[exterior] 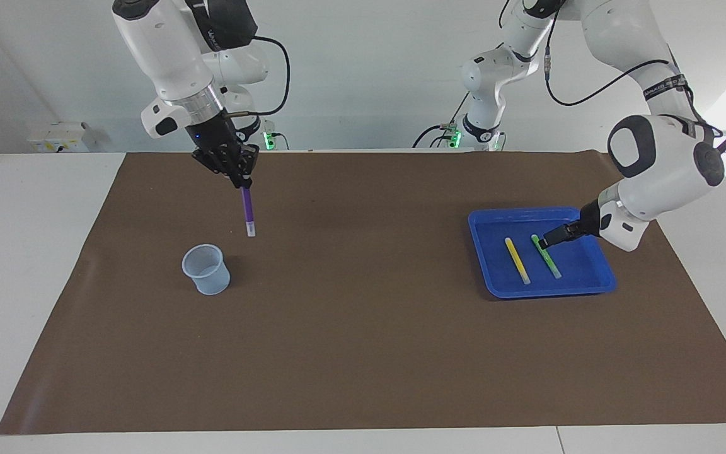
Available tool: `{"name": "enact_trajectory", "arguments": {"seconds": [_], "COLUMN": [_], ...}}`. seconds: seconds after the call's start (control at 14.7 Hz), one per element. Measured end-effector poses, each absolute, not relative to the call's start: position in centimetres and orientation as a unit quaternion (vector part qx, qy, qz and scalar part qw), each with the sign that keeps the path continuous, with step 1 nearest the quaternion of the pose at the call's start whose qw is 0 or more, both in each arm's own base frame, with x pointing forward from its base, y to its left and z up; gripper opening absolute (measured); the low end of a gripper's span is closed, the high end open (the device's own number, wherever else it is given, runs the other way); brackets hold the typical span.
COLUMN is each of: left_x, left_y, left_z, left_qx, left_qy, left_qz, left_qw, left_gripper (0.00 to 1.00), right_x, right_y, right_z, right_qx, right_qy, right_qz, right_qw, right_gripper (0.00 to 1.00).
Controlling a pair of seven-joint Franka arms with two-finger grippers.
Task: Right arm passes pens to left for tray arrangement
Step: 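Pull the purple pen from the cup with the right gripper, then carry the purple pen toward center while the left gripper approaches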
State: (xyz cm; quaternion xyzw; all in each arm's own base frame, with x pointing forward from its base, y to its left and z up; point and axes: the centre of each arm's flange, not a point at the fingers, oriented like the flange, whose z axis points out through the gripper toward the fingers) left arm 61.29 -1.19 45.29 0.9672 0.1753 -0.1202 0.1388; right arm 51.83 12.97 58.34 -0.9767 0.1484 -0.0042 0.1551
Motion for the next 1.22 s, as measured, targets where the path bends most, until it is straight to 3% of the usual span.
{"name": "enact_trajectory", "arguments": {"seconds": [0.27, 0.48, 0.82, 1.22], "left_x": [61.7, 61.0, 60.3, 59.3], "left_y": [-6.1, -8.8, -10.7, -13.7], "left_z": [51.5, 54.9, 58.6, 59.1], "left_qx": [0.916, 0.867, 0.774, 0.71], "left_qy": [0.311, 0.39, 0.482, 0.497], "left_qz": [-0.142, -0.173, -0.246, -0.328], "left_qw": [0.208, 0.258, 0.329, 0.376], "left_gripper": [1.0, 1.0, 1.0, 1.0], "right_x": [52.3, 52.5, 51.3, 51.1], "right_y": [17.8, 21.6, 28.3, 32.0], "right_z": [60.6, 62.4, 64.8, 64.8], "right_qx": [-0.938, -0.905, -0.873, -0.843], "right_qy": [0.204, 0.258, 0.315, 0.363], "right_qz": [0.012, 0.022, 0.044, 0.079], "right_qw": [0.279, 0.339, 0.37, 0.389], "right_gripper": [0.18, 0.18, 0.18, 0.18]}}
